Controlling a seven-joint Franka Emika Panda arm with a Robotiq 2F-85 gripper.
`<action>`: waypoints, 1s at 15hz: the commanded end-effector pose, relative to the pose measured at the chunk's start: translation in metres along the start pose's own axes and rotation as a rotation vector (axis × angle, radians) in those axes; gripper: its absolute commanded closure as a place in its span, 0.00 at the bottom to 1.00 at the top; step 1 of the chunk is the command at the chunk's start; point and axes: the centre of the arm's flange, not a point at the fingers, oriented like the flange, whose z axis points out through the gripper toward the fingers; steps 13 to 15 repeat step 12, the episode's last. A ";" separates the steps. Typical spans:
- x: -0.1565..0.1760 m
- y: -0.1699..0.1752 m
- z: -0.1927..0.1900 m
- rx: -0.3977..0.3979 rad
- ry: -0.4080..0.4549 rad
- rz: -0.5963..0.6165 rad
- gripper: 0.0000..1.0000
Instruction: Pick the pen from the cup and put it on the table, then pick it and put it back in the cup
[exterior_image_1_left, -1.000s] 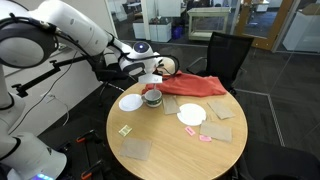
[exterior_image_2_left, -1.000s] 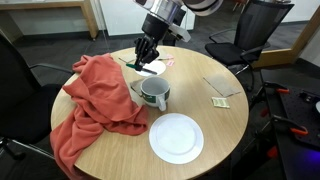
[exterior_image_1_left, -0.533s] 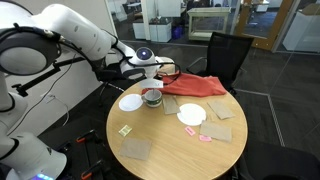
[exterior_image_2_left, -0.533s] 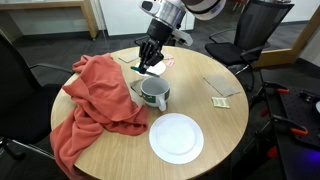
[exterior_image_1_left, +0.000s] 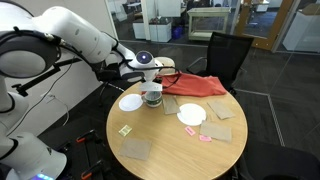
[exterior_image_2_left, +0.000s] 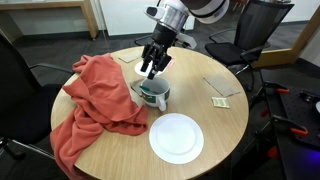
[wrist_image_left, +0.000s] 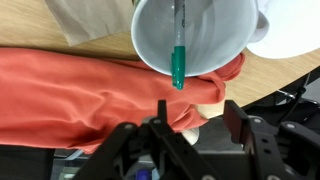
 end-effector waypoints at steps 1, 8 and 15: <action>-0.009 -0.011 -0.009 -0.011 0.024 -0.016 0.07; -0.005 -0.007 -0.001 0.020 0.006 -0.002 0.00; -0.006 -0.008 0.002 0.024 0.004 -0.002 0.00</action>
